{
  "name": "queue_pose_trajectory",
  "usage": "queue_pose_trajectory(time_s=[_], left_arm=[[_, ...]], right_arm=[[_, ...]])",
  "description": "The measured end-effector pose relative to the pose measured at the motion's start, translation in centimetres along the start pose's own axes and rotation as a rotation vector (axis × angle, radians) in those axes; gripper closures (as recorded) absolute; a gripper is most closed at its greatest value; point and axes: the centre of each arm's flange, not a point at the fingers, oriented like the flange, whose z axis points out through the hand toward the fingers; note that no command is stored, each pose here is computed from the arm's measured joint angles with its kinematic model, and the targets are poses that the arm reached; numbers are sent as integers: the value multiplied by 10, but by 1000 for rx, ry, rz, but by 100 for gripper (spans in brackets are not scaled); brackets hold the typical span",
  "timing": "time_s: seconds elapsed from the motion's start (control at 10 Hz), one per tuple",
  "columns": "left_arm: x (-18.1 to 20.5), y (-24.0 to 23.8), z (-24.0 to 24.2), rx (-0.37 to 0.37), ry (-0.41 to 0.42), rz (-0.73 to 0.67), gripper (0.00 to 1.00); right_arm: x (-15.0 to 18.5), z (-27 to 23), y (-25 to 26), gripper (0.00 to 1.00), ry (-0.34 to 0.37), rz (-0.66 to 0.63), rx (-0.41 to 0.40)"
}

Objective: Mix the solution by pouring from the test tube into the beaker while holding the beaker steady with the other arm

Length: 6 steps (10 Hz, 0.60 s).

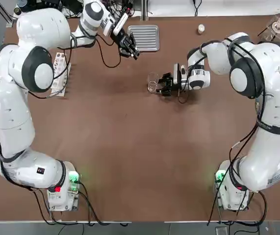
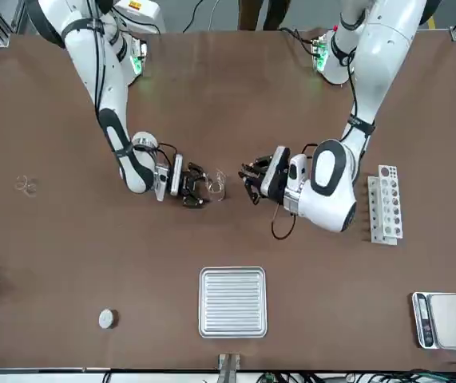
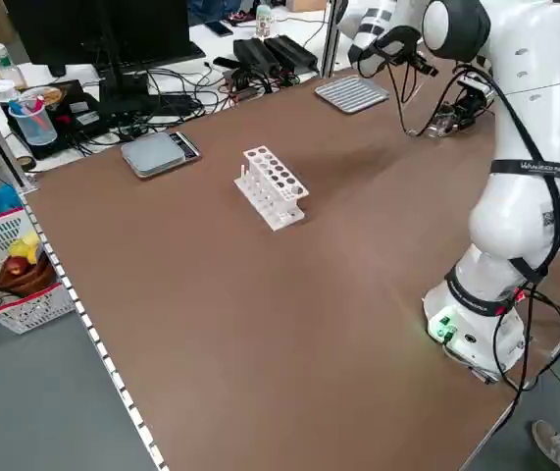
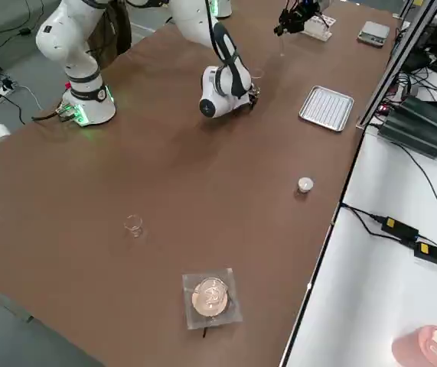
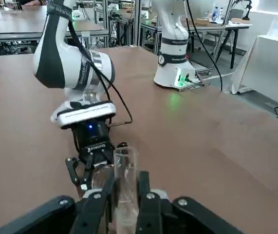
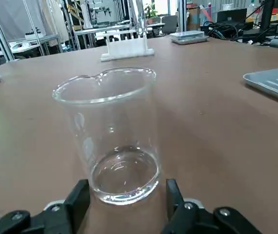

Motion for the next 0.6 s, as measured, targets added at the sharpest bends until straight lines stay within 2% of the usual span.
queue_pose_trajectory(time_s=[0.4, 0.6], left_arm=[[24, 3, 13, 28, -42, -23, 78], [26, 3, 19, 79, -83, -28, 78]], right_arm=[[1, 0, 1, 28, 9, 9, -12], [1, 0, 1, 28, 11, 11, -15]])
